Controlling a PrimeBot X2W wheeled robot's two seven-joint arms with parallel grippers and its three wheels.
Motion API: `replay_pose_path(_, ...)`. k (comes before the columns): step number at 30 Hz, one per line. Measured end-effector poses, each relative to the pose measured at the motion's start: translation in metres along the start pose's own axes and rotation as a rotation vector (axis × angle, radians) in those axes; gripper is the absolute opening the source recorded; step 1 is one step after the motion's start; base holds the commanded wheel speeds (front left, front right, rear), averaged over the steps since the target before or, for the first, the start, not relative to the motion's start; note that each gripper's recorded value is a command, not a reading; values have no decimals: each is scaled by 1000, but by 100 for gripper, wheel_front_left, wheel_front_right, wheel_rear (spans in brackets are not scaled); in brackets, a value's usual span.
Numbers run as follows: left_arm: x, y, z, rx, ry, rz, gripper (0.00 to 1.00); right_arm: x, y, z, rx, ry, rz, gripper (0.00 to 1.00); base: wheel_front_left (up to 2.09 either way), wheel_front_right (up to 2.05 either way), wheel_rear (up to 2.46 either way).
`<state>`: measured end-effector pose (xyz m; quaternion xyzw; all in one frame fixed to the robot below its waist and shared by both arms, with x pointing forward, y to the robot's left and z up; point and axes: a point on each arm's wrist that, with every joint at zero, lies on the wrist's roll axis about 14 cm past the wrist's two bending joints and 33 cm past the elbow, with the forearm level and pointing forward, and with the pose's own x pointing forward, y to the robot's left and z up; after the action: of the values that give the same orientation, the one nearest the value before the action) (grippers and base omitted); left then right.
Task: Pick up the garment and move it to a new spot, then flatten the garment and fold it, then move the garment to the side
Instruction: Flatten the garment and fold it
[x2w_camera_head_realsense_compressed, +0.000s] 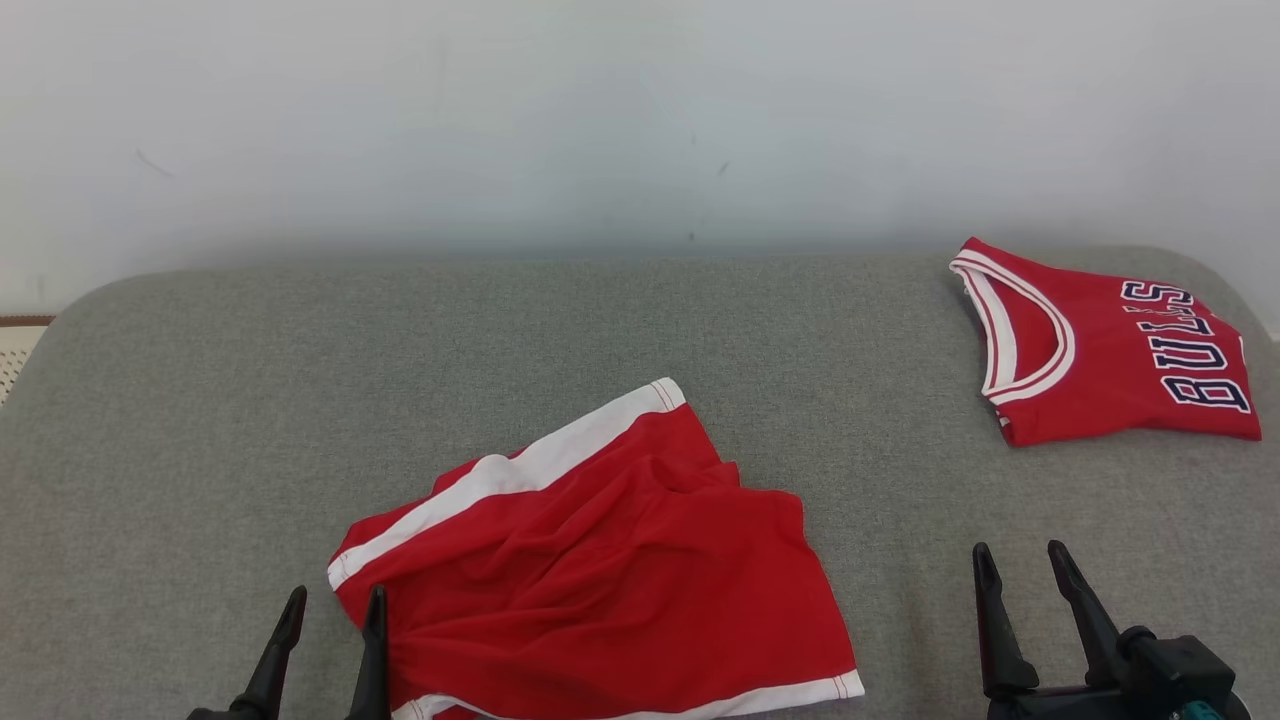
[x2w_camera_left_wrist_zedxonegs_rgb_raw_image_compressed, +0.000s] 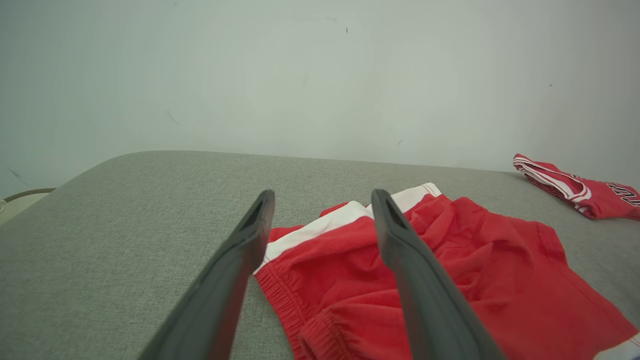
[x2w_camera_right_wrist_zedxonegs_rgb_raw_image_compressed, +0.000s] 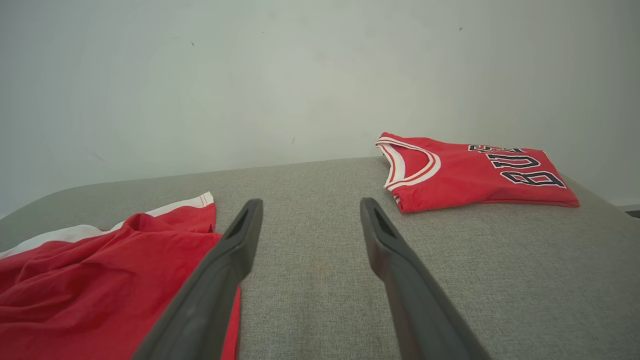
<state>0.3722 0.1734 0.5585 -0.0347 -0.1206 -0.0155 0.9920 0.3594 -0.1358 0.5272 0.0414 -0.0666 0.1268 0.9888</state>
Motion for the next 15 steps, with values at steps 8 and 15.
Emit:
replay_pose_path(8,-1,-2,-1,-3,3,-11,100,0,5,-3,-1,13,18,100,0,0,0)
replay_pose_path(15,-13,-22,-18,-24,61,-81,100,-5,13,-19,-35,108,103,100,0,0,0)
